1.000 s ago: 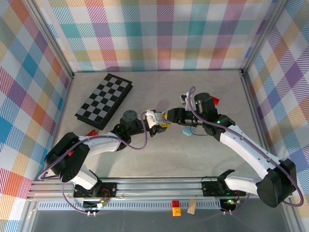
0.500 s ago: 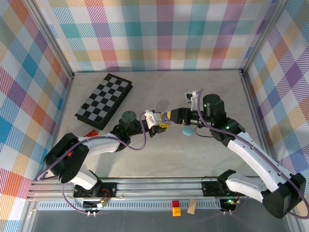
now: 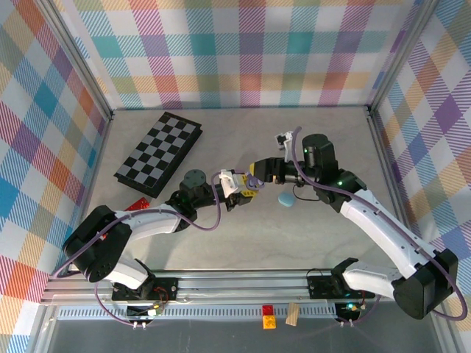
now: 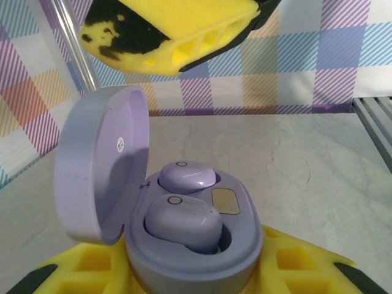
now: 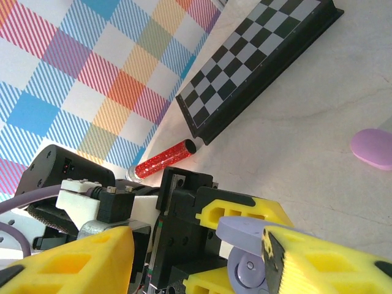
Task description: Insert wireless bluetooth earbuds into charging case
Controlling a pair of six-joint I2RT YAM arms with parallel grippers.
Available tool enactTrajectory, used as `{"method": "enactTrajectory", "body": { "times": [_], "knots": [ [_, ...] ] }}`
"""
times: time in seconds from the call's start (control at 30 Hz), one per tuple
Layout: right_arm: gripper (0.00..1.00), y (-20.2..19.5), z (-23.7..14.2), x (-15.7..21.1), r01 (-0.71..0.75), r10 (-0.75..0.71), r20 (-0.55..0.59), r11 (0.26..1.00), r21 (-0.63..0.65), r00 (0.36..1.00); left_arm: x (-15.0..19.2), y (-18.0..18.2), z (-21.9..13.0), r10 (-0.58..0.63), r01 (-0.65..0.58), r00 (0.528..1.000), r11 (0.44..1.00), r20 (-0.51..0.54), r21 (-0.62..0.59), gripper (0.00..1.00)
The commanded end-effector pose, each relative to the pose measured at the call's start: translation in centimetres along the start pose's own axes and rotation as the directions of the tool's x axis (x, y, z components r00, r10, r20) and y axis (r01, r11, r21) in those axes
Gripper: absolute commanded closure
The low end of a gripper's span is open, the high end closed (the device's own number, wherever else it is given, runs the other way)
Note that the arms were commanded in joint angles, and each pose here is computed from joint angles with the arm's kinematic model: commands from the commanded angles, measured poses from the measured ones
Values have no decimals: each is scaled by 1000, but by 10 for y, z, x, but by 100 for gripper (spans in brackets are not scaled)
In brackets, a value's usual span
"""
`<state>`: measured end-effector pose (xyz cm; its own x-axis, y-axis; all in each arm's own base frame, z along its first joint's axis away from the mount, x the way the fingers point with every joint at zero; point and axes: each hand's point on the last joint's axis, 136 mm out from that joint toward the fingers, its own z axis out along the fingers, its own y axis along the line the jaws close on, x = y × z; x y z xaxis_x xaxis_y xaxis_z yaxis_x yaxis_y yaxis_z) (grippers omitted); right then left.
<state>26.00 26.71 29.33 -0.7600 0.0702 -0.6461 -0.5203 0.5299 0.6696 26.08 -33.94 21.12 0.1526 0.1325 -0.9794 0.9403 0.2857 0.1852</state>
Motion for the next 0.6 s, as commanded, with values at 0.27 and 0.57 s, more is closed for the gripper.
{"method": "enactTrajectory", "body": {
  "times": [0.27,0.57],
  "knots": [
    [41,-5,5,8,-23,22,-42,1000,-3,999,-12,6,-10,33,-32,999,999,11,-36,65],
    [40,-11,-6,21,-58,58,-21,998,14,998,-20,16,-10,-7,10,999,998,39,-67,65]
  ]
}}
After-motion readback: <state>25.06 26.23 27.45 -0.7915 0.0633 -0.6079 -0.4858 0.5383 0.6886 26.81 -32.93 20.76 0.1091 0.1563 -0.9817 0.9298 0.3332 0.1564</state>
